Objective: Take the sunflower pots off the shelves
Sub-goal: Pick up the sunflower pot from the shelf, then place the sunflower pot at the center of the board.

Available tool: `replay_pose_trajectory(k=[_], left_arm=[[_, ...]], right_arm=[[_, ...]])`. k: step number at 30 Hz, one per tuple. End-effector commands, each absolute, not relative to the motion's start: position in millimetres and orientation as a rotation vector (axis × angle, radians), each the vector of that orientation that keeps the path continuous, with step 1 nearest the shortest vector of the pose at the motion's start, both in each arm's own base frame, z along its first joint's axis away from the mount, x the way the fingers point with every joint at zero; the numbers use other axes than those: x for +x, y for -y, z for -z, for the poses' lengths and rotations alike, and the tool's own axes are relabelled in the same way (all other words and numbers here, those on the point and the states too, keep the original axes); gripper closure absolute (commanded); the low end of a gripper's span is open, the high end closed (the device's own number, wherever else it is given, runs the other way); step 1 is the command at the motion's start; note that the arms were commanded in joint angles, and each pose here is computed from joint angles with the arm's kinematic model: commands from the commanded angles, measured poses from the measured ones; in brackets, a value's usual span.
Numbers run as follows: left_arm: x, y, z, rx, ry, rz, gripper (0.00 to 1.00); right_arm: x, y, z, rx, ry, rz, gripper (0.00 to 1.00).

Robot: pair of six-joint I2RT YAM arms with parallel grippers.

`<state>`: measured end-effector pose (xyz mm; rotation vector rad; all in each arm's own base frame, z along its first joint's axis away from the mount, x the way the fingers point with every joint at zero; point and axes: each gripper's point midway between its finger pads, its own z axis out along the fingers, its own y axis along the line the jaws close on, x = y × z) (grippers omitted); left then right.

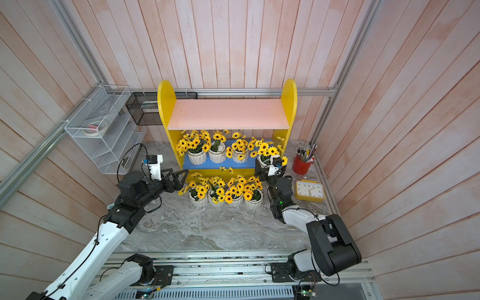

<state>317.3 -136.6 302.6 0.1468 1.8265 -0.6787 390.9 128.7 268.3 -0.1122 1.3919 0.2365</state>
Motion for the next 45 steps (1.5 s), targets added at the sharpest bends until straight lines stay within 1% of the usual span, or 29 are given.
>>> replay_pose_trajectory(k=[1,6,11,18,23,32,45], left_arm=[[316.0,136.8,-300.1,0.152,-1.817,0.688,0.0],[316.5,134.6,-300.8,0.143,-1.815,0.676,0.0],[320.6,115.3,-300.7,0.055,-1.812,0.572,0.0],[324.4,71.4,-300.0,-0.129,-1.798,0.348,0.0],[324.1,59.3,-298.9,-0.18,-1.802,0.29,0.0],[324.4,60.8,-300.5,-0.151,-1.783,0.291,0.0],[325.1,68.3,-300.1,-0.116,-1.784,0.324,0.0]], right_arm=[[364.1,-133.3,-313.2,-0.107,-1.249,-0.197,1.0],[328.2,-154.1,-322.8,-0.148,-1.234,-0.252,1.0],[283.1,-202.1,-318.2,-0.253,-1.246,-0.427,1.0],[215.7,-285.8,-268.0,-0.469,-1.278,-0.654,1.0],[190.2,-333.8,-230.5,-0.592,-1.262,-0.74,1.0],[181.0,-398.3,-174.8,-0.666,-1.238,-0.846,1.0],[193.6,-442.5,-101.4,-0.738,-1.319,-0.861,1.0]])
